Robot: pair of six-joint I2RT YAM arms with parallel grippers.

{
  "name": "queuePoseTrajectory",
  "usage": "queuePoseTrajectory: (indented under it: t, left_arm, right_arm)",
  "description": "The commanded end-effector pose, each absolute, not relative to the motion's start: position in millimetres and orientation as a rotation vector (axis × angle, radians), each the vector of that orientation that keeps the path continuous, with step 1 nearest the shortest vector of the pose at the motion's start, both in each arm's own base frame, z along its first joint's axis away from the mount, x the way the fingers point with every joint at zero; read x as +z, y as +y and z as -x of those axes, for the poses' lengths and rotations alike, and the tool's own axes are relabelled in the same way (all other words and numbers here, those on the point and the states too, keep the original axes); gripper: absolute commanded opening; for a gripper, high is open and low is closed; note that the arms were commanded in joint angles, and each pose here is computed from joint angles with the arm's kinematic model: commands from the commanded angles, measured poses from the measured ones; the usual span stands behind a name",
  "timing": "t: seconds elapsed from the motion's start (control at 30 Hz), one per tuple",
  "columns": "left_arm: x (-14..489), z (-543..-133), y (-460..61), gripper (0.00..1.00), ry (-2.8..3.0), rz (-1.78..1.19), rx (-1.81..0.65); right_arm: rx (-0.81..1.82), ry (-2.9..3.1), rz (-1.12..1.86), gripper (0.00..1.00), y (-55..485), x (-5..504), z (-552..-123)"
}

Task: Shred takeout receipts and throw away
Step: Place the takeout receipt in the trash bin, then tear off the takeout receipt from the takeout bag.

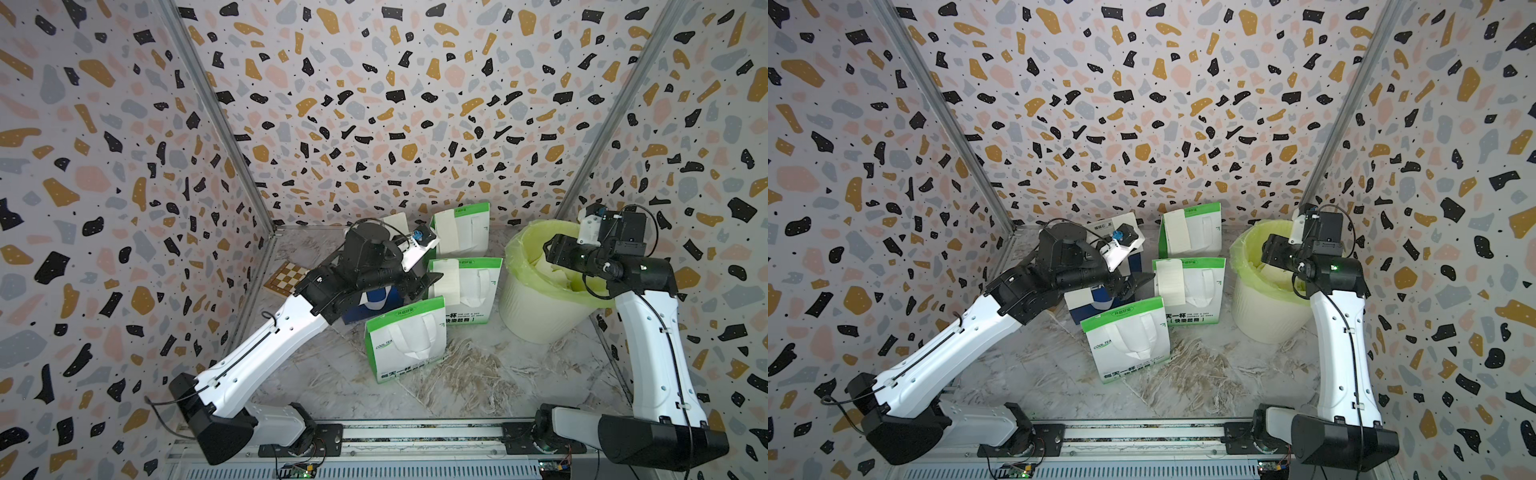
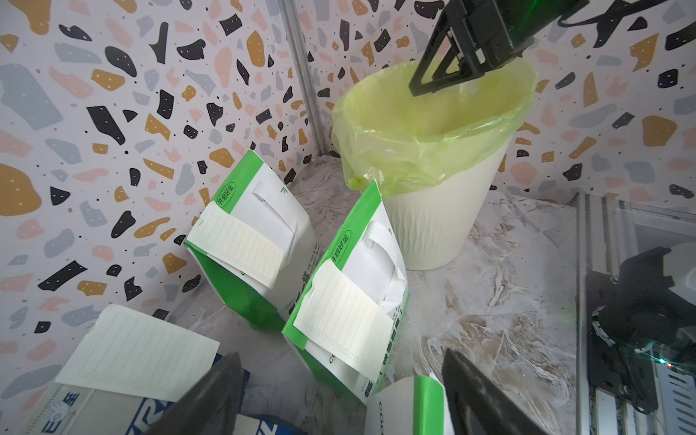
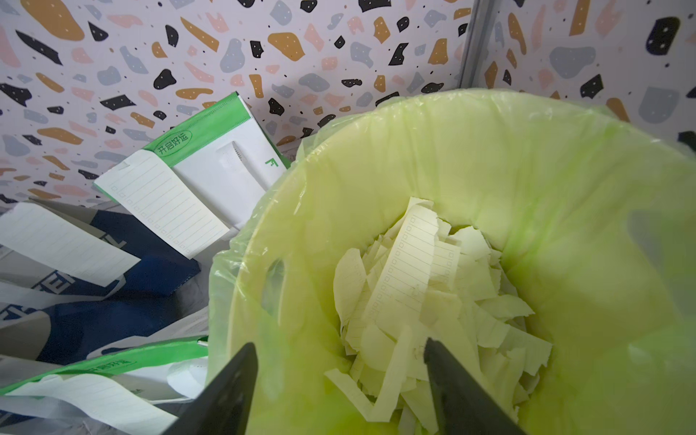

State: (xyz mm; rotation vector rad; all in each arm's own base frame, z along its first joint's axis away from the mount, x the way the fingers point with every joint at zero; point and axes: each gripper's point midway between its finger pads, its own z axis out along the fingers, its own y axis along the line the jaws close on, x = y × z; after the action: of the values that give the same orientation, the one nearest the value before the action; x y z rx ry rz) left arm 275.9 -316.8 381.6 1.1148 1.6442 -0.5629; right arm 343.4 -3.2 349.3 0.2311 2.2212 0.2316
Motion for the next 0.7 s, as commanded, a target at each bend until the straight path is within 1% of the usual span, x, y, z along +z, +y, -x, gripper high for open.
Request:
queuePoseTrajectory:
  t: [0.0,0.07,0.17,0.27,0.37,0.5,0.67]
  left_arm:
    - [377.7,-281.5,-322.9,0.82,1.666,-1.176,-0.577]
    - [376.6,-289.3,-330.1,0.81,1.663,-1.19,-0.602]
    - [377.3,-300.6,-339.3,0.79,1.657,-1.201,-0.645]
    - [371.5,-310.7,-346.9,0.77,1.676,-1.237,-0.668]
    - [359.6,-317.3,-351.2,0.74,1.703,-1.3,-0.652]
    - [341.9,-327.4,-355.0,0.66,1.757,-1.344,-0.643]
    - [323.9,-335.3,-357.4,0.59,1.805,-1.354,-0.67]
  right_arm:
    - [0.315,2.219,-0.173,0.75,10.1,360.2,-338.9]
    - [0.399,2.185,-0.105,0.75,24.6,370.7,-336.5]
    - [0.545,2.086,0.021,0.73,52.8,401.1,-327.1]
    - [0.635,2.02,0.166,0.7,86.1,427.0,-314.4]
    - [0.69,2.003,0.278,0.69,118.7,438.4,-302.9]
    - [0.761,2.039,0.324,0.66,148.0,427.2,-294.3]
    - [0.738,2.125,0.372,0.65,175.0,388.2,-290.5]
